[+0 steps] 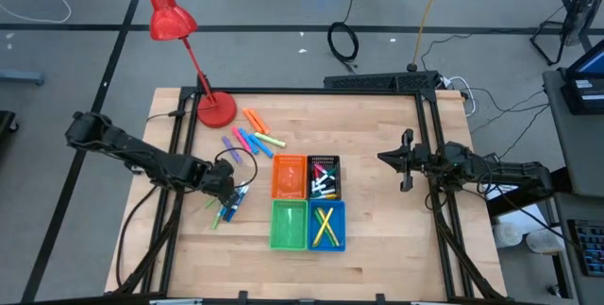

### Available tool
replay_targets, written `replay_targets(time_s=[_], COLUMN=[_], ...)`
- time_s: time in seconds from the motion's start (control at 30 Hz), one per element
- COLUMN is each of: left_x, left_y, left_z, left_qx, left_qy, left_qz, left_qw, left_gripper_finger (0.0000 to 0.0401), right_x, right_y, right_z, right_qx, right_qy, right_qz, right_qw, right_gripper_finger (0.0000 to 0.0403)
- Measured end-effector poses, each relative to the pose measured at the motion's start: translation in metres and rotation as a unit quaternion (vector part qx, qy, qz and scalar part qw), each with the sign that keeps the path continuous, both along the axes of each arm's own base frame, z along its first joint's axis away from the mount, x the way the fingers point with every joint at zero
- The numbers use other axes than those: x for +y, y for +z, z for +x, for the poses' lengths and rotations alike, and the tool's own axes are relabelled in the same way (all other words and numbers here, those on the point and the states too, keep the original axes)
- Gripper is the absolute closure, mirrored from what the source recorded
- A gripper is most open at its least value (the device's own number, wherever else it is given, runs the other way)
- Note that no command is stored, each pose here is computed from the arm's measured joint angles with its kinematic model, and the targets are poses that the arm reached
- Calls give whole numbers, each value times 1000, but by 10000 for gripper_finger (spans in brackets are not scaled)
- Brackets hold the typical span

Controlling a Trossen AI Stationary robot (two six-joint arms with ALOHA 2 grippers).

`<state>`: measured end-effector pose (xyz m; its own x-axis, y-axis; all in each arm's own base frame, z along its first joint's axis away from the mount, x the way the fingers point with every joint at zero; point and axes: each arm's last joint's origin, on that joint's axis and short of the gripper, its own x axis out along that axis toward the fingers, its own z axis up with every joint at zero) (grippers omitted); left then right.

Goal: Pick & Place Markers
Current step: Put the left green marker pen into the green basket

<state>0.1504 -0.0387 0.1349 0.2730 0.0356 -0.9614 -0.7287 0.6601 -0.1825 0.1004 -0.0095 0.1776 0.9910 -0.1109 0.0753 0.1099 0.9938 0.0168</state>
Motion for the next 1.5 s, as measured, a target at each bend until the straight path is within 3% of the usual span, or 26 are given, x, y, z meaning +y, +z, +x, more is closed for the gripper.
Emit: replay_targets(time_s=[0.3,0.6,0.97,1.27,1.5], left_x=[8,21,16,3,-4], left_y=[5,6,3,4,3], left_z=[-2,-5,-19,-24,-28], left_qx=[-9,2,77,93,93], left_qy=[4,22,35,78,80], left_qz=[-9,32,-1,-35,-21], left_qw=[1000,999,996,992,992], left_gripper_finger=[190,190,190,190,190], right_x=[0,0,0,0,0], right_y=[0,0,0,0,0], right_z=[0,0,0,0,0], right_qx=[0,0,0,0,0], right_qy=[0,0,0,0,0], right_qz=[0,0,0,0,0], right_qw=[1000,1000,1000,1000,1000], right_gripper_finger=[394,394,394,394,394])
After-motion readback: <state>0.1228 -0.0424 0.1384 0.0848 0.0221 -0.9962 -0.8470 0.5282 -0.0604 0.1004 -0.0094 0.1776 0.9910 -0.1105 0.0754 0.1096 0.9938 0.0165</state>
